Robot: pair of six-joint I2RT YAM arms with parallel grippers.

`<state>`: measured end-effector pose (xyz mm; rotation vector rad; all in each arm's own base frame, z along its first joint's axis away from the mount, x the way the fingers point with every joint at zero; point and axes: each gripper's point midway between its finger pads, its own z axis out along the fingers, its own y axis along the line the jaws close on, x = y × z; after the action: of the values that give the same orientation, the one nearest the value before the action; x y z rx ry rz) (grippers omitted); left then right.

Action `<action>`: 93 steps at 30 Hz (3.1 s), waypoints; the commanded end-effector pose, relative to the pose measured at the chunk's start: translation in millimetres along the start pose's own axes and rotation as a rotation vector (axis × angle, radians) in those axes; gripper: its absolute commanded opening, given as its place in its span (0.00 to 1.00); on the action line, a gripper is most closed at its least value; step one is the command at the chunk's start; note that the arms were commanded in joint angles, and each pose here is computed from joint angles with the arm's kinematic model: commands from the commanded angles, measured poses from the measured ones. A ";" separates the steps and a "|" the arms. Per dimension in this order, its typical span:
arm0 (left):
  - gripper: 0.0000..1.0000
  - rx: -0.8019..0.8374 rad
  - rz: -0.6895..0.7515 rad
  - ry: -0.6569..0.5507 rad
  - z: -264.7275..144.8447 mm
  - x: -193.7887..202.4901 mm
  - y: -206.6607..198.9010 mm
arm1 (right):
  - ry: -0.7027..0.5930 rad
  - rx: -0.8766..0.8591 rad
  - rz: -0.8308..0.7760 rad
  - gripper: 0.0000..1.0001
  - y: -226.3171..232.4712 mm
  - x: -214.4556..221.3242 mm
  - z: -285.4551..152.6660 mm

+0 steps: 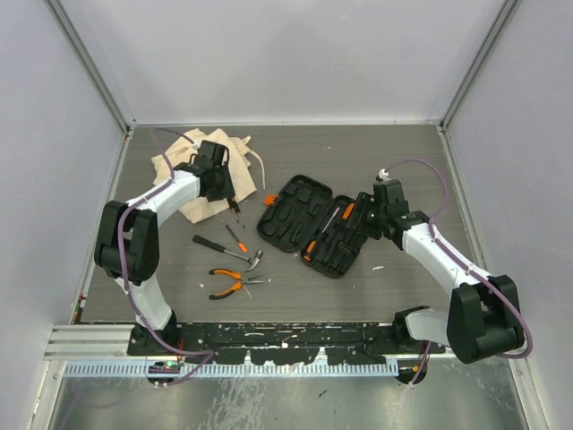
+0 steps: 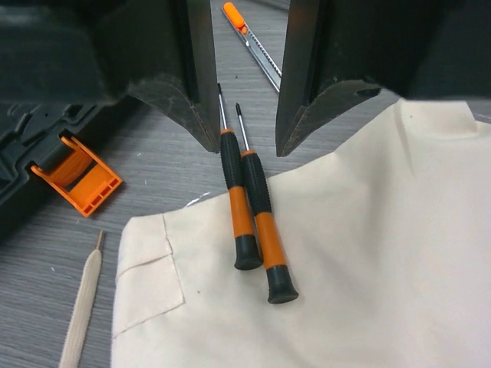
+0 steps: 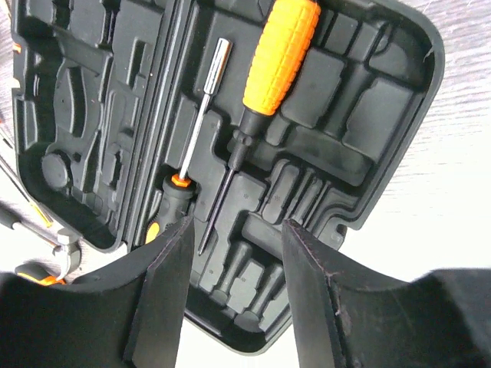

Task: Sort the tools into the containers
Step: Pick up the screwdriver from the center of the board, then place the screwdriver in the storage box.

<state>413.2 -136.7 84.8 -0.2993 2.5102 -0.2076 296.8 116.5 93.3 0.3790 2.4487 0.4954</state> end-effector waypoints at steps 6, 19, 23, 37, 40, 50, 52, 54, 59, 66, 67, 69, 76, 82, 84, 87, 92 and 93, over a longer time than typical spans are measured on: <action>0.34 -0.001 -0.042 -0.033 20.2 -12.5 0.8 | -0.053 -0.067 0.019 0.55 15.6 -12.0 -8.3; 0.26 0.011 -0.068 -0.012 42.4 -4.8 2.4 | -0.038 -0.068 0.024 0.55 16.0 -10.1 -6.0; 0.26 0.034 -0.077 -0.003 48.2 -2.8 -2.4 | -0.033 -0.065 0.027 0.55 15.2 -8.8 -4.9; 0.10 0.008 -0.074 0.026 51.8 1.3 0.9 | -0.037 -0.066 0.035 0.55 16.5 -10.6 -5.2; 0.05 0.029 -0.057 -0.017 32.6 -13.6 -3.1 | -0.061 -0.069 0.044 0.54 19.2 -16.7 -9.8; 0.00 0.379 0.201 -0.155 -77.7 -40.6 -72.9 | -0.338 -0.162 0.114 0.53 40.0 -66.5 -52.0; 0.00 0.449 0.262 -0.165 -98.4 -37.1 -90.2 | -0.419 -0.245 0.078 0.55 53.4 -78.7 -65.6; 0.00 0.493 0.307 -0.181 -116.5 -33.4 -104.7 | -0.527 -0.327 0.046 0.56 64.6 -92.1 -81.9; 0.00 0.722 0.418 -0.206 -161.1 -19.9 -138.7 | -0.831 -0.617 -0.169 0.59 99.7 -103.2 -136.9; 0.00 0.989 0.714 -0.249 -208.4 20.1 -170.6 | -0.894 -0.934 -0.758 0.61 155.2 -57.7 -181.3; 0.00 1.013 0.763 -0.258 -212.5 28.0 -173.7 | -0.899 -0.970 -0.840 0.61 161.5 -51.1 -186.9; 0.00 1.065 0.864 -0.252 -222.0 47.4 -180.4 | -0.909 -1.027 -0.974 0.63 170.6 -38.2 -195.2; 0.00 1.123 1.059 -0.361 -238.9 78.4 -199.7 | -0.864 -1.065 -0.667 0.68 193.8 -68.7 -210.1; 0.00 1.086 1.008 -0.496 -250.3 71.3 -217.2 | -0.616 -1.010 -0.106 0.67 192.0 -91.6 -179.2; 0.00 1.065 0.980 -0.510 -249.6 67.4 -220.7 | -0.582 -0.977 -0.020 0.65 188.6 -89.0 -169.8; 0.00 1.042 0.940 -0.537 -249.7 60.3 -225.3 | -0.564 -0.955 0.001 0.63 190.1 -77.5 -161.4; 0.00 1.033 0.901 -0.506 -243.6 58.9 -232.1 | -0.545 -0.971 -0.022 0.62 198.5 -57.4 -155.4; 0.00 1.034 0.896 -0.500 -243.2 59.0 -233.4 | -0.556 -0.971 -0.020 0.62 198.0 -56.5 -155.3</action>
<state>253.2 -347.4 269.6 1.0994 1.6145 -0.8456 276.3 233.6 309.3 -0.0045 1.5320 1.2709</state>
